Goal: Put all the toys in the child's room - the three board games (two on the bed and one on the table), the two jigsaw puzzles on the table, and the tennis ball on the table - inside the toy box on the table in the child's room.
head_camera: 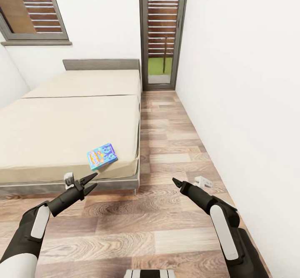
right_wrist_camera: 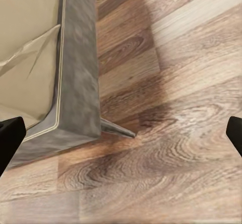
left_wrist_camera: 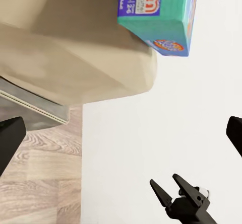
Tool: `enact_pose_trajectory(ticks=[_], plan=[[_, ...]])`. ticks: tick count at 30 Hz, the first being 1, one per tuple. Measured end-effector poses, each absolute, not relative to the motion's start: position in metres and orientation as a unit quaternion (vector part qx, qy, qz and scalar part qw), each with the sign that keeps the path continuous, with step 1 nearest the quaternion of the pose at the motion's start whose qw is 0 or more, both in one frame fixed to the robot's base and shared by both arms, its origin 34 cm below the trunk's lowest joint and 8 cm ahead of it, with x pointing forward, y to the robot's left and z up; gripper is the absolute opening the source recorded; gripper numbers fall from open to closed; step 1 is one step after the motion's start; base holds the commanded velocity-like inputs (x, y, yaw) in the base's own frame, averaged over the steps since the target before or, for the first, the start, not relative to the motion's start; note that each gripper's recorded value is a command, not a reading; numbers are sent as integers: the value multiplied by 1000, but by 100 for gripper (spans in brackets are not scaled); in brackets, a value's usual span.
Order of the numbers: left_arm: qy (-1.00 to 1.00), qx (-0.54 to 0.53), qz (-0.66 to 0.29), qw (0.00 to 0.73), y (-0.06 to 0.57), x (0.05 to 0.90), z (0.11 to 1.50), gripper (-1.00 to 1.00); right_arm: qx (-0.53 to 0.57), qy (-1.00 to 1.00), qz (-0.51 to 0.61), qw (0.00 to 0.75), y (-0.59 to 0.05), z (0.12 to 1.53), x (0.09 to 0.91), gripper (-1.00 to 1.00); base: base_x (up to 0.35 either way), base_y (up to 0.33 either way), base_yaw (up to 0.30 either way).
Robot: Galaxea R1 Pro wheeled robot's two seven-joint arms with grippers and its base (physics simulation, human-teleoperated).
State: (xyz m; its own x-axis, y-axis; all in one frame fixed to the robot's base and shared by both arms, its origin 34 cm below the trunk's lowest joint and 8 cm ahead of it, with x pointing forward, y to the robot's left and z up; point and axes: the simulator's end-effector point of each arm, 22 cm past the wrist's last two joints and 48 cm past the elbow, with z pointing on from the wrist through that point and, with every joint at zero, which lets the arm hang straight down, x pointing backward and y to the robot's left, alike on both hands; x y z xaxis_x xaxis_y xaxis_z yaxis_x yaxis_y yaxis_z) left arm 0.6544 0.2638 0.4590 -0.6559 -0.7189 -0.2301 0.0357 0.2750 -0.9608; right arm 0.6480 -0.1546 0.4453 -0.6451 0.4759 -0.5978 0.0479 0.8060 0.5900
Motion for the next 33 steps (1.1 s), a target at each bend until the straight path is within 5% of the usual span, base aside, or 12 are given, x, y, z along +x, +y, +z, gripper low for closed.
enact_pose_trajectory(ticks=[33], plan=[[722, -235, -552, 344, 264, 655, 459, 100, 151, 865, 272, 393, -155, 445, 648, 100, 37, 0, 0]])
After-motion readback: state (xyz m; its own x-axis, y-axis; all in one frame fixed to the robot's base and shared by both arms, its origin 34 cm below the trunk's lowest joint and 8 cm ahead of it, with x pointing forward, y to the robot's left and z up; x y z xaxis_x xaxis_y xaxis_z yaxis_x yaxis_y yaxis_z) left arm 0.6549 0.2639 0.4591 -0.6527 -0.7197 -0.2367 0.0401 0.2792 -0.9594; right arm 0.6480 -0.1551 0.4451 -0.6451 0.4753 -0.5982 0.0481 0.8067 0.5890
